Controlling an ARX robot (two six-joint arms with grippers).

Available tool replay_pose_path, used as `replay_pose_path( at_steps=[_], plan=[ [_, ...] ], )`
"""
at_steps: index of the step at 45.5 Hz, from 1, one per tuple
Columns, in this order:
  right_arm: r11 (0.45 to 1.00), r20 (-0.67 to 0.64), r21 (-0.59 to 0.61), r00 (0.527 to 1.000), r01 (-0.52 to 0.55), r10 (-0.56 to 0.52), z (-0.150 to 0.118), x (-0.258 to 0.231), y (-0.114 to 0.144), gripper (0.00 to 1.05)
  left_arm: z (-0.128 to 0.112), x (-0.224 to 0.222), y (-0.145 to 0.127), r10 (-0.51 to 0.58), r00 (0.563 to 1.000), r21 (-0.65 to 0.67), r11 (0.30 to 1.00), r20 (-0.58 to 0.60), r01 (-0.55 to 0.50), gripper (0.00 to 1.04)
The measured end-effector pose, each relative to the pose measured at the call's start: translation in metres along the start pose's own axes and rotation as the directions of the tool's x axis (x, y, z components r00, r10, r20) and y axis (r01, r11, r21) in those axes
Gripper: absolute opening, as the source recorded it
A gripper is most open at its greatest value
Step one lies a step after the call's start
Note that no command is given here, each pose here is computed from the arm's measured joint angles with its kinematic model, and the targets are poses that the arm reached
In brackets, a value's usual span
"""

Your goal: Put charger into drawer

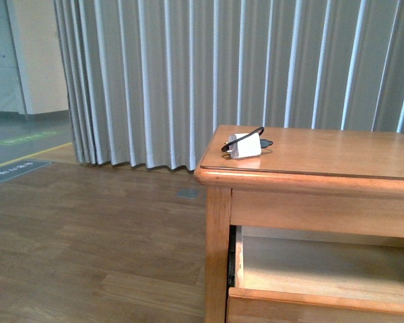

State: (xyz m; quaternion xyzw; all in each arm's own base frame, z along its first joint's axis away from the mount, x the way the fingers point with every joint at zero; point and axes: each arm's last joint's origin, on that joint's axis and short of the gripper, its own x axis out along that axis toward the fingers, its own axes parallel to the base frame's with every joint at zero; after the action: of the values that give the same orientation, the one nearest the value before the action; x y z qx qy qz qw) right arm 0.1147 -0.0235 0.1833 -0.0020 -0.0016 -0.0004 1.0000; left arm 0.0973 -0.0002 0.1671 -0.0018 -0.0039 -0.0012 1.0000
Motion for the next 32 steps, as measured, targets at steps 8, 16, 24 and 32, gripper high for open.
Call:
replay_pose_path(
  at_steps=[8,16,24,32],
  plan=[
    [1.0,0.0,0.001,1.0,0.0,0.0,0.0,0.0,0.0,0.96,0.006,0.003,-0.001,0.197,0.979,-0.03,0.98,0.049,-0.196,0.99],
    [1.0,-0.001,0.001,1.0,0.002,-0.002,0.0,0.0,0.0,0.96,0.018,0.029,-0.011,0.427,0.903,-0.089,0.902,0.046,-0.422,0.99],
    [1.0,-0.001,0.001,1.0,0.002,-0.002,0.0,0.0,0.0,0.96,0.043,0.08,-0.028,0.19,0.982,-0.036,0.981,-0.011,-0.191,0.99],
    [1.0,-0.001,0.001,1.0,0.002,-0.002,0.0,0.0,0.0,0.96,0.062,0.141,-0.061,-0.045,0.996,0.032,0.998,-0.073,0.047,0.99]
  ],
)
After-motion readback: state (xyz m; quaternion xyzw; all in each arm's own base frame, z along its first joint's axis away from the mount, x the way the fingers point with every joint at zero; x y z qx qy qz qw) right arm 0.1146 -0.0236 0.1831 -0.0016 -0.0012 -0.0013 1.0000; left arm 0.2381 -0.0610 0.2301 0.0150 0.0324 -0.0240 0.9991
